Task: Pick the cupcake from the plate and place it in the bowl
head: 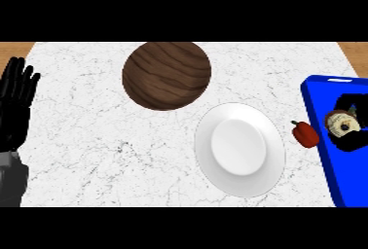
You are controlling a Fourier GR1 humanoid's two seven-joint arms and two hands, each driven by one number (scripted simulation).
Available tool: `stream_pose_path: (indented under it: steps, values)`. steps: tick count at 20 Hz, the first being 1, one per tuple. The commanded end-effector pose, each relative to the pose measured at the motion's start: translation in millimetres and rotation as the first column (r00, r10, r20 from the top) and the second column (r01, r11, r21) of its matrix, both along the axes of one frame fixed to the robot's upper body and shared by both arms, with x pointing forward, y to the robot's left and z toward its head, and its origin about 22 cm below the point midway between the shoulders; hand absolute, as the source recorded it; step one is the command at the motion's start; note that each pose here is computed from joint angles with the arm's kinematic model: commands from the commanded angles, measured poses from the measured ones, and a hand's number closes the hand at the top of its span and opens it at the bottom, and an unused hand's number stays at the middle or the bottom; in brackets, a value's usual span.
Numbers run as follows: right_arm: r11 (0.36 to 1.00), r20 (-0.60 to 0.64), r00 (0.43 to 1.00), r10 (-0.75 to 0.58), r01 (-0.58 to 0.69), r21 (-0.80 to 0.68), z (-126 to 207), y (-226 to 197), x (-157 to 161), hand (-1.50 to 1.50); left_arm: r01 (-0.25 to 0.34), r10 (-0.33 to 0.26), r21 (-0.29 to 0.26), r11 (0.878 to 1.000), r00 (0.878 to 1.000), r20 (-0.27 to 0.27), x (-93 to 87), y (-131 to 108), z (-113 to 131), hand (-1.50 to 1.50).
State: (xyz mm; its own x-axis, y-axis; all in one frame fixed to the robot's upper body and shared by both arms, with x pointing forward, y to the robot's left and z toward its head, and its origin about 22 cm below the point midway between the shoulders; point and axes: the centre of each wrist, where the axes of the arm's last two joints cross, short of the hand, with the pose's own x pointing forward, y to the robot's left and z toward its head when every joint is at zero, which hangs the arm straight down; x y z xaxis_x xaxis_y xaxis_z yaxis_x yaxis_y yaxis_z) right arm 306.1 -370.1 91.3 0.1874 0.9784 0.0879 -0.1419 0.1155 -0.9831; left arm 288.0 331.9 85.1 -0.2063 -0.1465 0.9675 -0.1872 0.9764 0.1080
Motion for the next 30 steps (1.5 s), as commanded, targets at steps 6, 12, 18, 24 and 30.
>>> stream_pose_path:
  steps: [6, 12, 18, 24, 30]
  values:
    - [0.987, 0.269, 0.959, 0.093, -0.124, 0.102, 105.0, 22.2, -14.3, 1.5, -0.015, 0.015, 0.005, 1.0, 1.0, -0.002, -1.1, -6.5, 7.3, 0.0]
    - [0.925, 0.37, 0.91, 0.186, -0.289, 0.246, 160.9, 72.5, 0.2, 1.5, 0.002, -0.002, 0.021, 1.0, 1.0, -0.002, 16.5, -13.1, 5.8, 0.0]
    - [0.857, 0.387, 0.901, 0.195, -0.349, 0.38, 173.1, 118.1, 7.2, 1.5, 0.005, -0.005, -0.006, 1.0, 1.0, -0.005, 10.6, -6.7, -8.5, 0.0]
    - [0.841, 0.331, 0.922, 0.2, -0.335, 0.424, 208.2, 187.1, 29.7, 1.5, 0.029, -0.029, 0.01, 1.0, 0.999, -0.018, 3.8, 0.2, -8.0, 0.0]
    - [0.834, 0.259, 0.931, 0.257, -0.349, 0.427, 200.4, 224.2, 75.4, 1.5, 0.01, -0.01, -0.001, 1.0, 1.0, -0.002, 12.8, -0.3, 5.9, 0.0]
